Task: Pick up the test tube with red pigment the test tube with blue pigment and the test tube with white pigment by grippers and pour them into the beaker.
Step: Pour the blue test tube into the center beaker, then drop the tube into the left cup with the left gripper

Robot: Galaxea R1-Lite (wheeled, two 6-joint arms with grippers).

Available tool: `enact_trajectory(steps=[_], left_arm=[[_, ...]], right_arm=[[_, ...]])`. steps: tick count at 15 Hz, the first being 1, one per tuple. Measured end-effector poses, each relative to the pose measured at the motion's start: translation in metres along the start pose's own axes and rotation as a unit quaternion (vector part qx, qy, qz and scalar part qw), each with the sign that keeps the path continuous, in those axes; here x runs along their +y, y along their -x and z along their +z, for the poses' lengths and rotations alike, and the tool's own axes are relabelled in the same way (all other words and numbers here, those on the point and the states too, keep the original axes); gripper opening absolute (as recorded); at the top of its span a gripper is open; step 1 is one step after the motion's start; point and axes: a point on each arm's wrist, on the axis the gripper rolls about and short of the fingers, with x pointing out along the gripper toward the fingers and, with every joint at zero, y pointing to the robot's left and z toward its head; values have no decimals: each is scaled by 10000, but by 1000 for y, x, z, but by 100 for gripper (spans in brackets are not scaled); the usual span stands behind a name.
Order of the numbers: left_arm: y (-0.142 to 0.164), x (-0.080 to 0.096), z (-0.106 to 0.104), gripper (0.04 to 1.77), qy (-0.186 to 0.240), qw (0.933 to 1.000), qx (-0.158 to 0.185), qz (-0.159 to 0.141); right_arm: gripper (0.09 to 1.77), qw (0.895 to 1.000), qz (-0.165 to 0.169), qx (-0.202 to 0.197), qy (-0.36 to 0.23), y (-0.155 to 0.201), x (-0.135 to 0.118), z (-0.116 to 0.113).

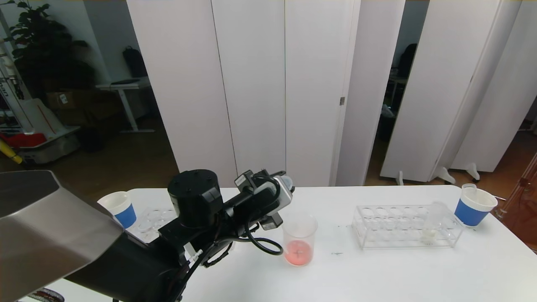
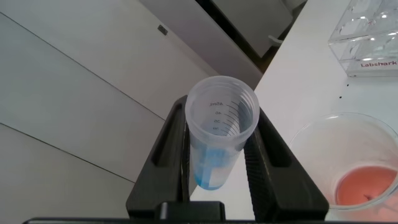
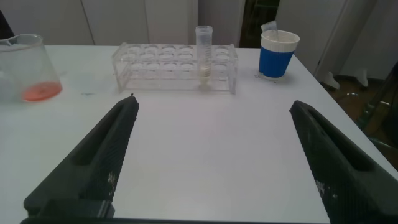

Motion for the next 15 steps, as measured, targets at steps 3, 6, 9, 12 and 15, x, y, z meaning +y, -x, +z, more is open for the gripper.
enact_trajectory(steps=[3, 6, 9, 12, 15], left_arm=[[-1, 2, -5, 59, -525, 9986, -56, 68], [-2, 0, -8, 59, -871, 9959, -162, 161], [-4, -3, -13, 59, -1325, 9908, -203, 200], [-5, -6, -15, 59, -1709, 9844, -356, 244], [-6, -10, -16, 59, -1992, 9782, -571, 147]], right_arm=[[175, 10000, 2, 2, 0, 0, 0, 0], [175, 10000, 0, 2, -2, 0, 0, 0], [175, 10000, 0, 2, -2, 0, 0, 0], [175, 10000, 3, 0, -2, 0, 0, 0], [175, 10000, 2, 0, -2, 0, 0, 0]])
